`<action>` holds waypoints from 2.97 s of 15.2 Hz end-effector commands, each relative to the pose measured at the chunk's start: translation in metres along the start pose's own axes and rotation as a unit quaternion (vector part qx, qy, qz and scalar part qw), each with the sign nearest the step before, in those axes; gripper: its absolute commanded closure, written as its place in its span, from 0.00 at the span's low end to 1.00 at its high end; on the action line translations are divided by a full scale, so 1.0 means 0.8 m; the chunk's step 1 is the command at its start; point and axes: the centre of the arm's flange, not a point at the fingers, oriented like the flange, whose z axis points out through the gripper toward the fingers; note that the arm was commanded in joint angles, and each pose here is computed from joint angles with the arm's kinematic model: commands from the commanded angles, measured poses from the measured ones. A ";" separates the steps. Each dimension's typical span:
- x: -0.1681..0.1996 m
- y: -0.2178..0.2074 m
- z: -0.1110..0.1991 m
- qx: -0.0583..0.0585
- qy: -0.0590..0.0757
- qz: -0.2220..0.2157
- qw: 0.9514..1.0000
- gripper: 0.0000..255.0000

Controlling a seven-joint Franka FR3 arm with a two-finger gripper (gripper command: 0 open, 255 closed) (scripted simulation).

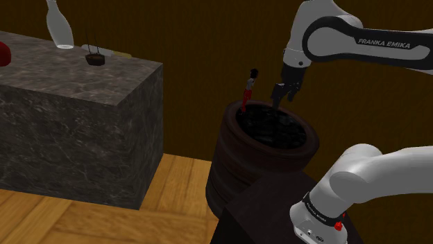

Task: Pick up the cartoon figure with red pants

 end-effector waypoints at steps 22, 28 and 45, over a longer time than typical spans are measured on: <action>0.283 0.178 -0.013 0.021 0.043 0.094 0.994 0.00; 0.357 0.238 -0.019 0.027 0.055 0.120 0.991 0.00; 0.361 0.233 0.029 0.027 0.055 0.121 0.991 1.00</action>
